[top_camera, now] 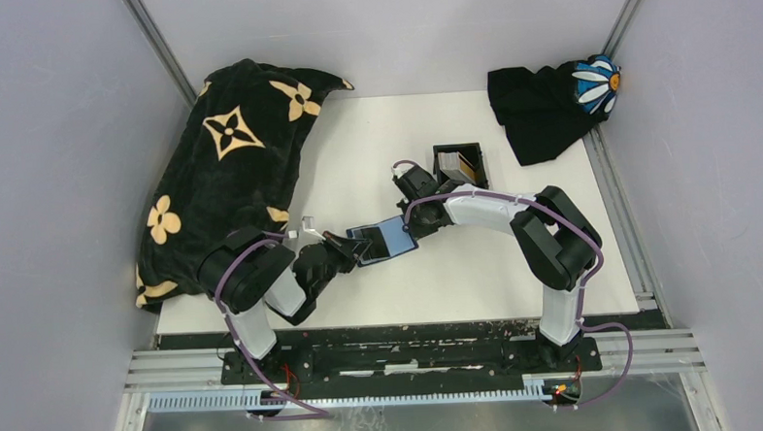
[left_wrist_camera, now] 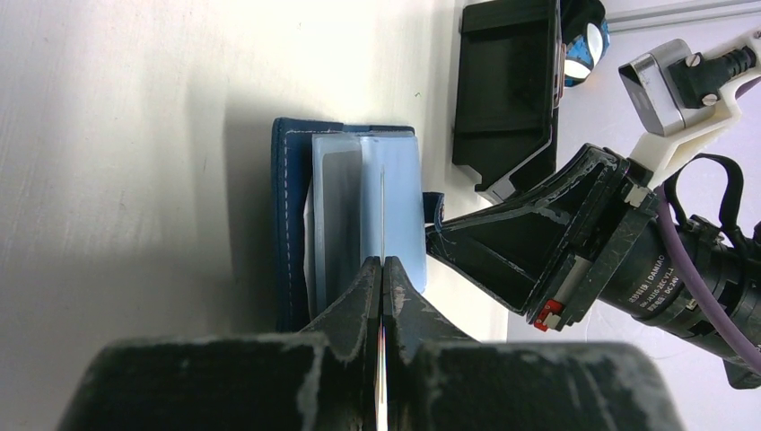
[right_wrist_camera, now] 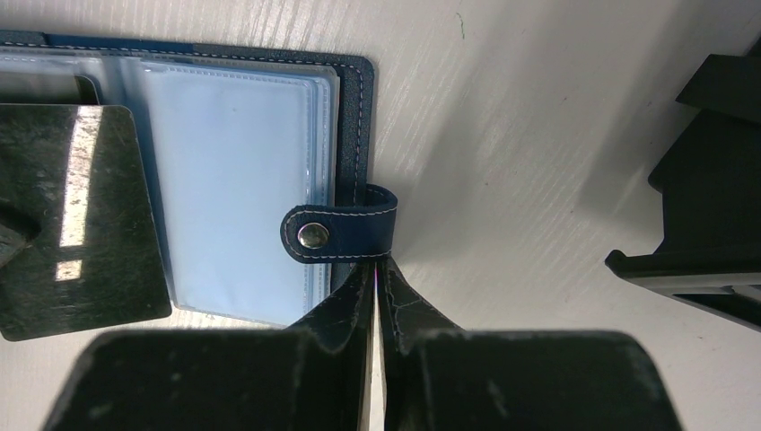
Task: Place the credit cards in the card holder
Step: Insert the credit card into the card holder.
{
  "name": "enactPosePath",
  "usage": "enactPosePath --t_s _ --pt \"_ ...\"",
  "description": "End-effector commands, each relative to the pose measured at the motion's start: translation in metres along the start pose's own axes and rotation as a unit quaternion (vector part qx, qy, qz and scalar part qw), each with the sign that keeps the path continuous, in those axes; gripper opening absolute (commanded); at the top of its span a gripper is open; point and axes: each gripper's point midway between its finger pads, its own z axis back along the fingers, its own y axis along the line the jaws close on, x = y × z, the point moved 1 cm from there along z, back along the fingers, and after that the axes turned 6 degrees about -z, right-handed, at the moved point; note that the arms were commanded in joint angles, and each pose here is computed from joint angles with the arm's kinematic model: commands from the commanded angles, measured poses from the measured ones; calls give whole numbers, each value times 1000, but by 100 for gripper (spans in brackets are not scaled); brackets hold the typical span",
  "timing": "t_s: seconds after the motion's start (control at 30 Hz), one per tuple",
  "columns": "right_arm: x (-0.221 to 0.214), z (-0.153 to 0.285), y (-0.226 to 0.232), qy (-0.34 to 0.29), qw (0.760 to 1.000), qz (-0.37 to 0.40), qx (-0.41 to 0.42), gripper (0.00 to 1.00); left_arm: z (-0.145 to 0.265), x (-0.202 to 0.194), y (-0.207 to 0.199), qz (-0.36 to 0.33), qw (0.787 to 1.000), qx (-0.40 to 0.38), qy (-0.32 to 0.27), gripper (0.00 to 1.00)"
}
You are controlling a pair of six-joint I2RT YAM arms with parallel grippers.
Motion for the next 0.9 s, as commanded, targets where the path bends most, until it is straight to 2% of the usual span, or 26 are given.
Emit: enactPosePath --t_s 0.0,0.87 --pt "2 -1 6 -8 1000 0 8 8 1 6 -8 12 1000 -7 -12 3" --pt "1 2 5 -6 1000 6 7 8 -4 6 -6 3 1000 8 -19 3"
